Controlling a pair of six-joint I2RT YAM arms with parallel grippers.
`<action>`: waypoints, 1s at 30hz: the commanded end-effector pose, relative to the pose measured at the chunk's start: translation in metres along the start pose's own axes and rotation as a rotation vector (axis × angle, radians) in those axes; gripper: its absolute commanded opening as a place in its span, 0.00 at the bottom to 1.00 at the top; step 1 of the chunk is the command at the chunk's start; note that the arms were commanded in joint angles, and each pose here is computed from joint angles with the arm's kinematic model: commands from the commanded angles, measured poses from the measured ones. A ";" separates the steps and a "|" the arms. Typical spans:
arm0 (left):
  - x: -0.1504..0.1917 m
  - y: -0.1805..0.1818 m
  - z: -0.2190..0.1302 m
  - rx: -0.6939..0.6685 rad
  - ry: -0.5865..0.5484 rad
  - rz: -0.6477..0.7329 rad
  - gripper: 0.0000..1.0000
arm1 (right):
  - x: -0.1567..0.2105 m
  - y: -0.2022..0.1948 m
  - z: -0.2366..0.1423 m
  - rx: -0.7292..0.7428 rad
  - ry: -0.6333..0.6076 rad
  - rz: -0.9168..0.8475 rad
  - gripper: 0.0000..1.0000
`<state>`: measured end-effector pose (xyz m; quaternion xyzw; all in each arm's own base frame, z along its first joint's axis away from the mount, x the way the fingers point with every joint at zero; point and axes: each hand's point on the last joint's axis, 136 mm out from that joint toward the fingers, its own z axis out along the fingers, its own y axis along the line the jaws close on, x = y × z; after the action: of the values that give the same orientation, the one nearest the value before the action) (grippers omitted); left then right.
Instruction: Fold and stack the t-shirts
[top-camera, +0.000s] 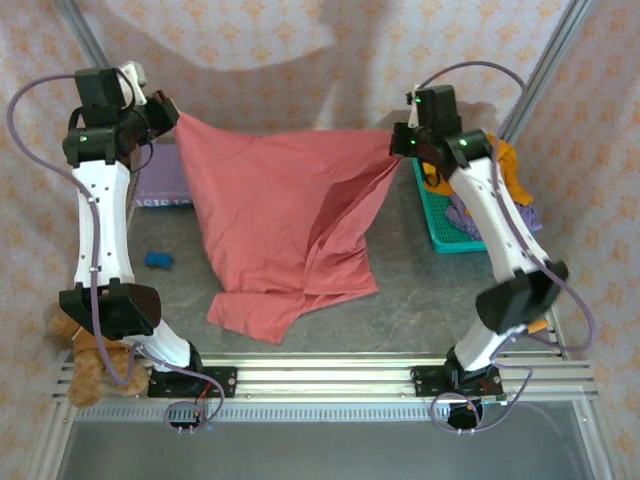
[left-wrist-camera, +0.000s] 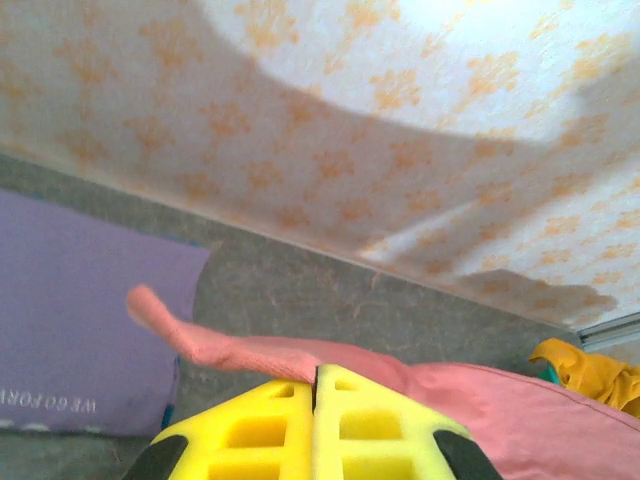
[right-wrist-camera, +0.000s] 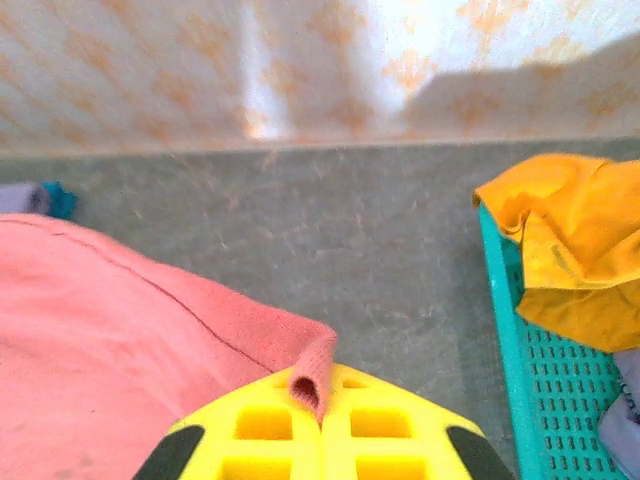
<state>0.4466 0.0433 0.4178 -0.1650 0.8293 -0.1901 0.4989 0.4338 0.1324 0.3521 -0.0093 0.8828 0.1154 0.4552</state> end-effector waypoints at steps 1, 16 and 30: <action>-0.014 -0.014 -0.033 0.011 -0.053 0.060 0.00 | -0.023 0.006 -0.029 -0.049 -0.183 0.012 0.00; -0.092 -0.098 -0.209 0.164 -0.632 0.117 0.00 | -0.094 0.029 -0.234 -0.323 -0.907 0.004 0.00; -0.114 -0.123 -0.283 0.167 -0.836 0.169 0.00 | -0.096 0.031 -0.324 -0.366 -1.023 -0.036 0.00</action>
<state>0.2819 0.0319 0.6506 -0.1332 0.5980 -0.1501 0.7760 0.2674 0.0938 0.5811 -0.0327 0.5615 0.2428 0.7904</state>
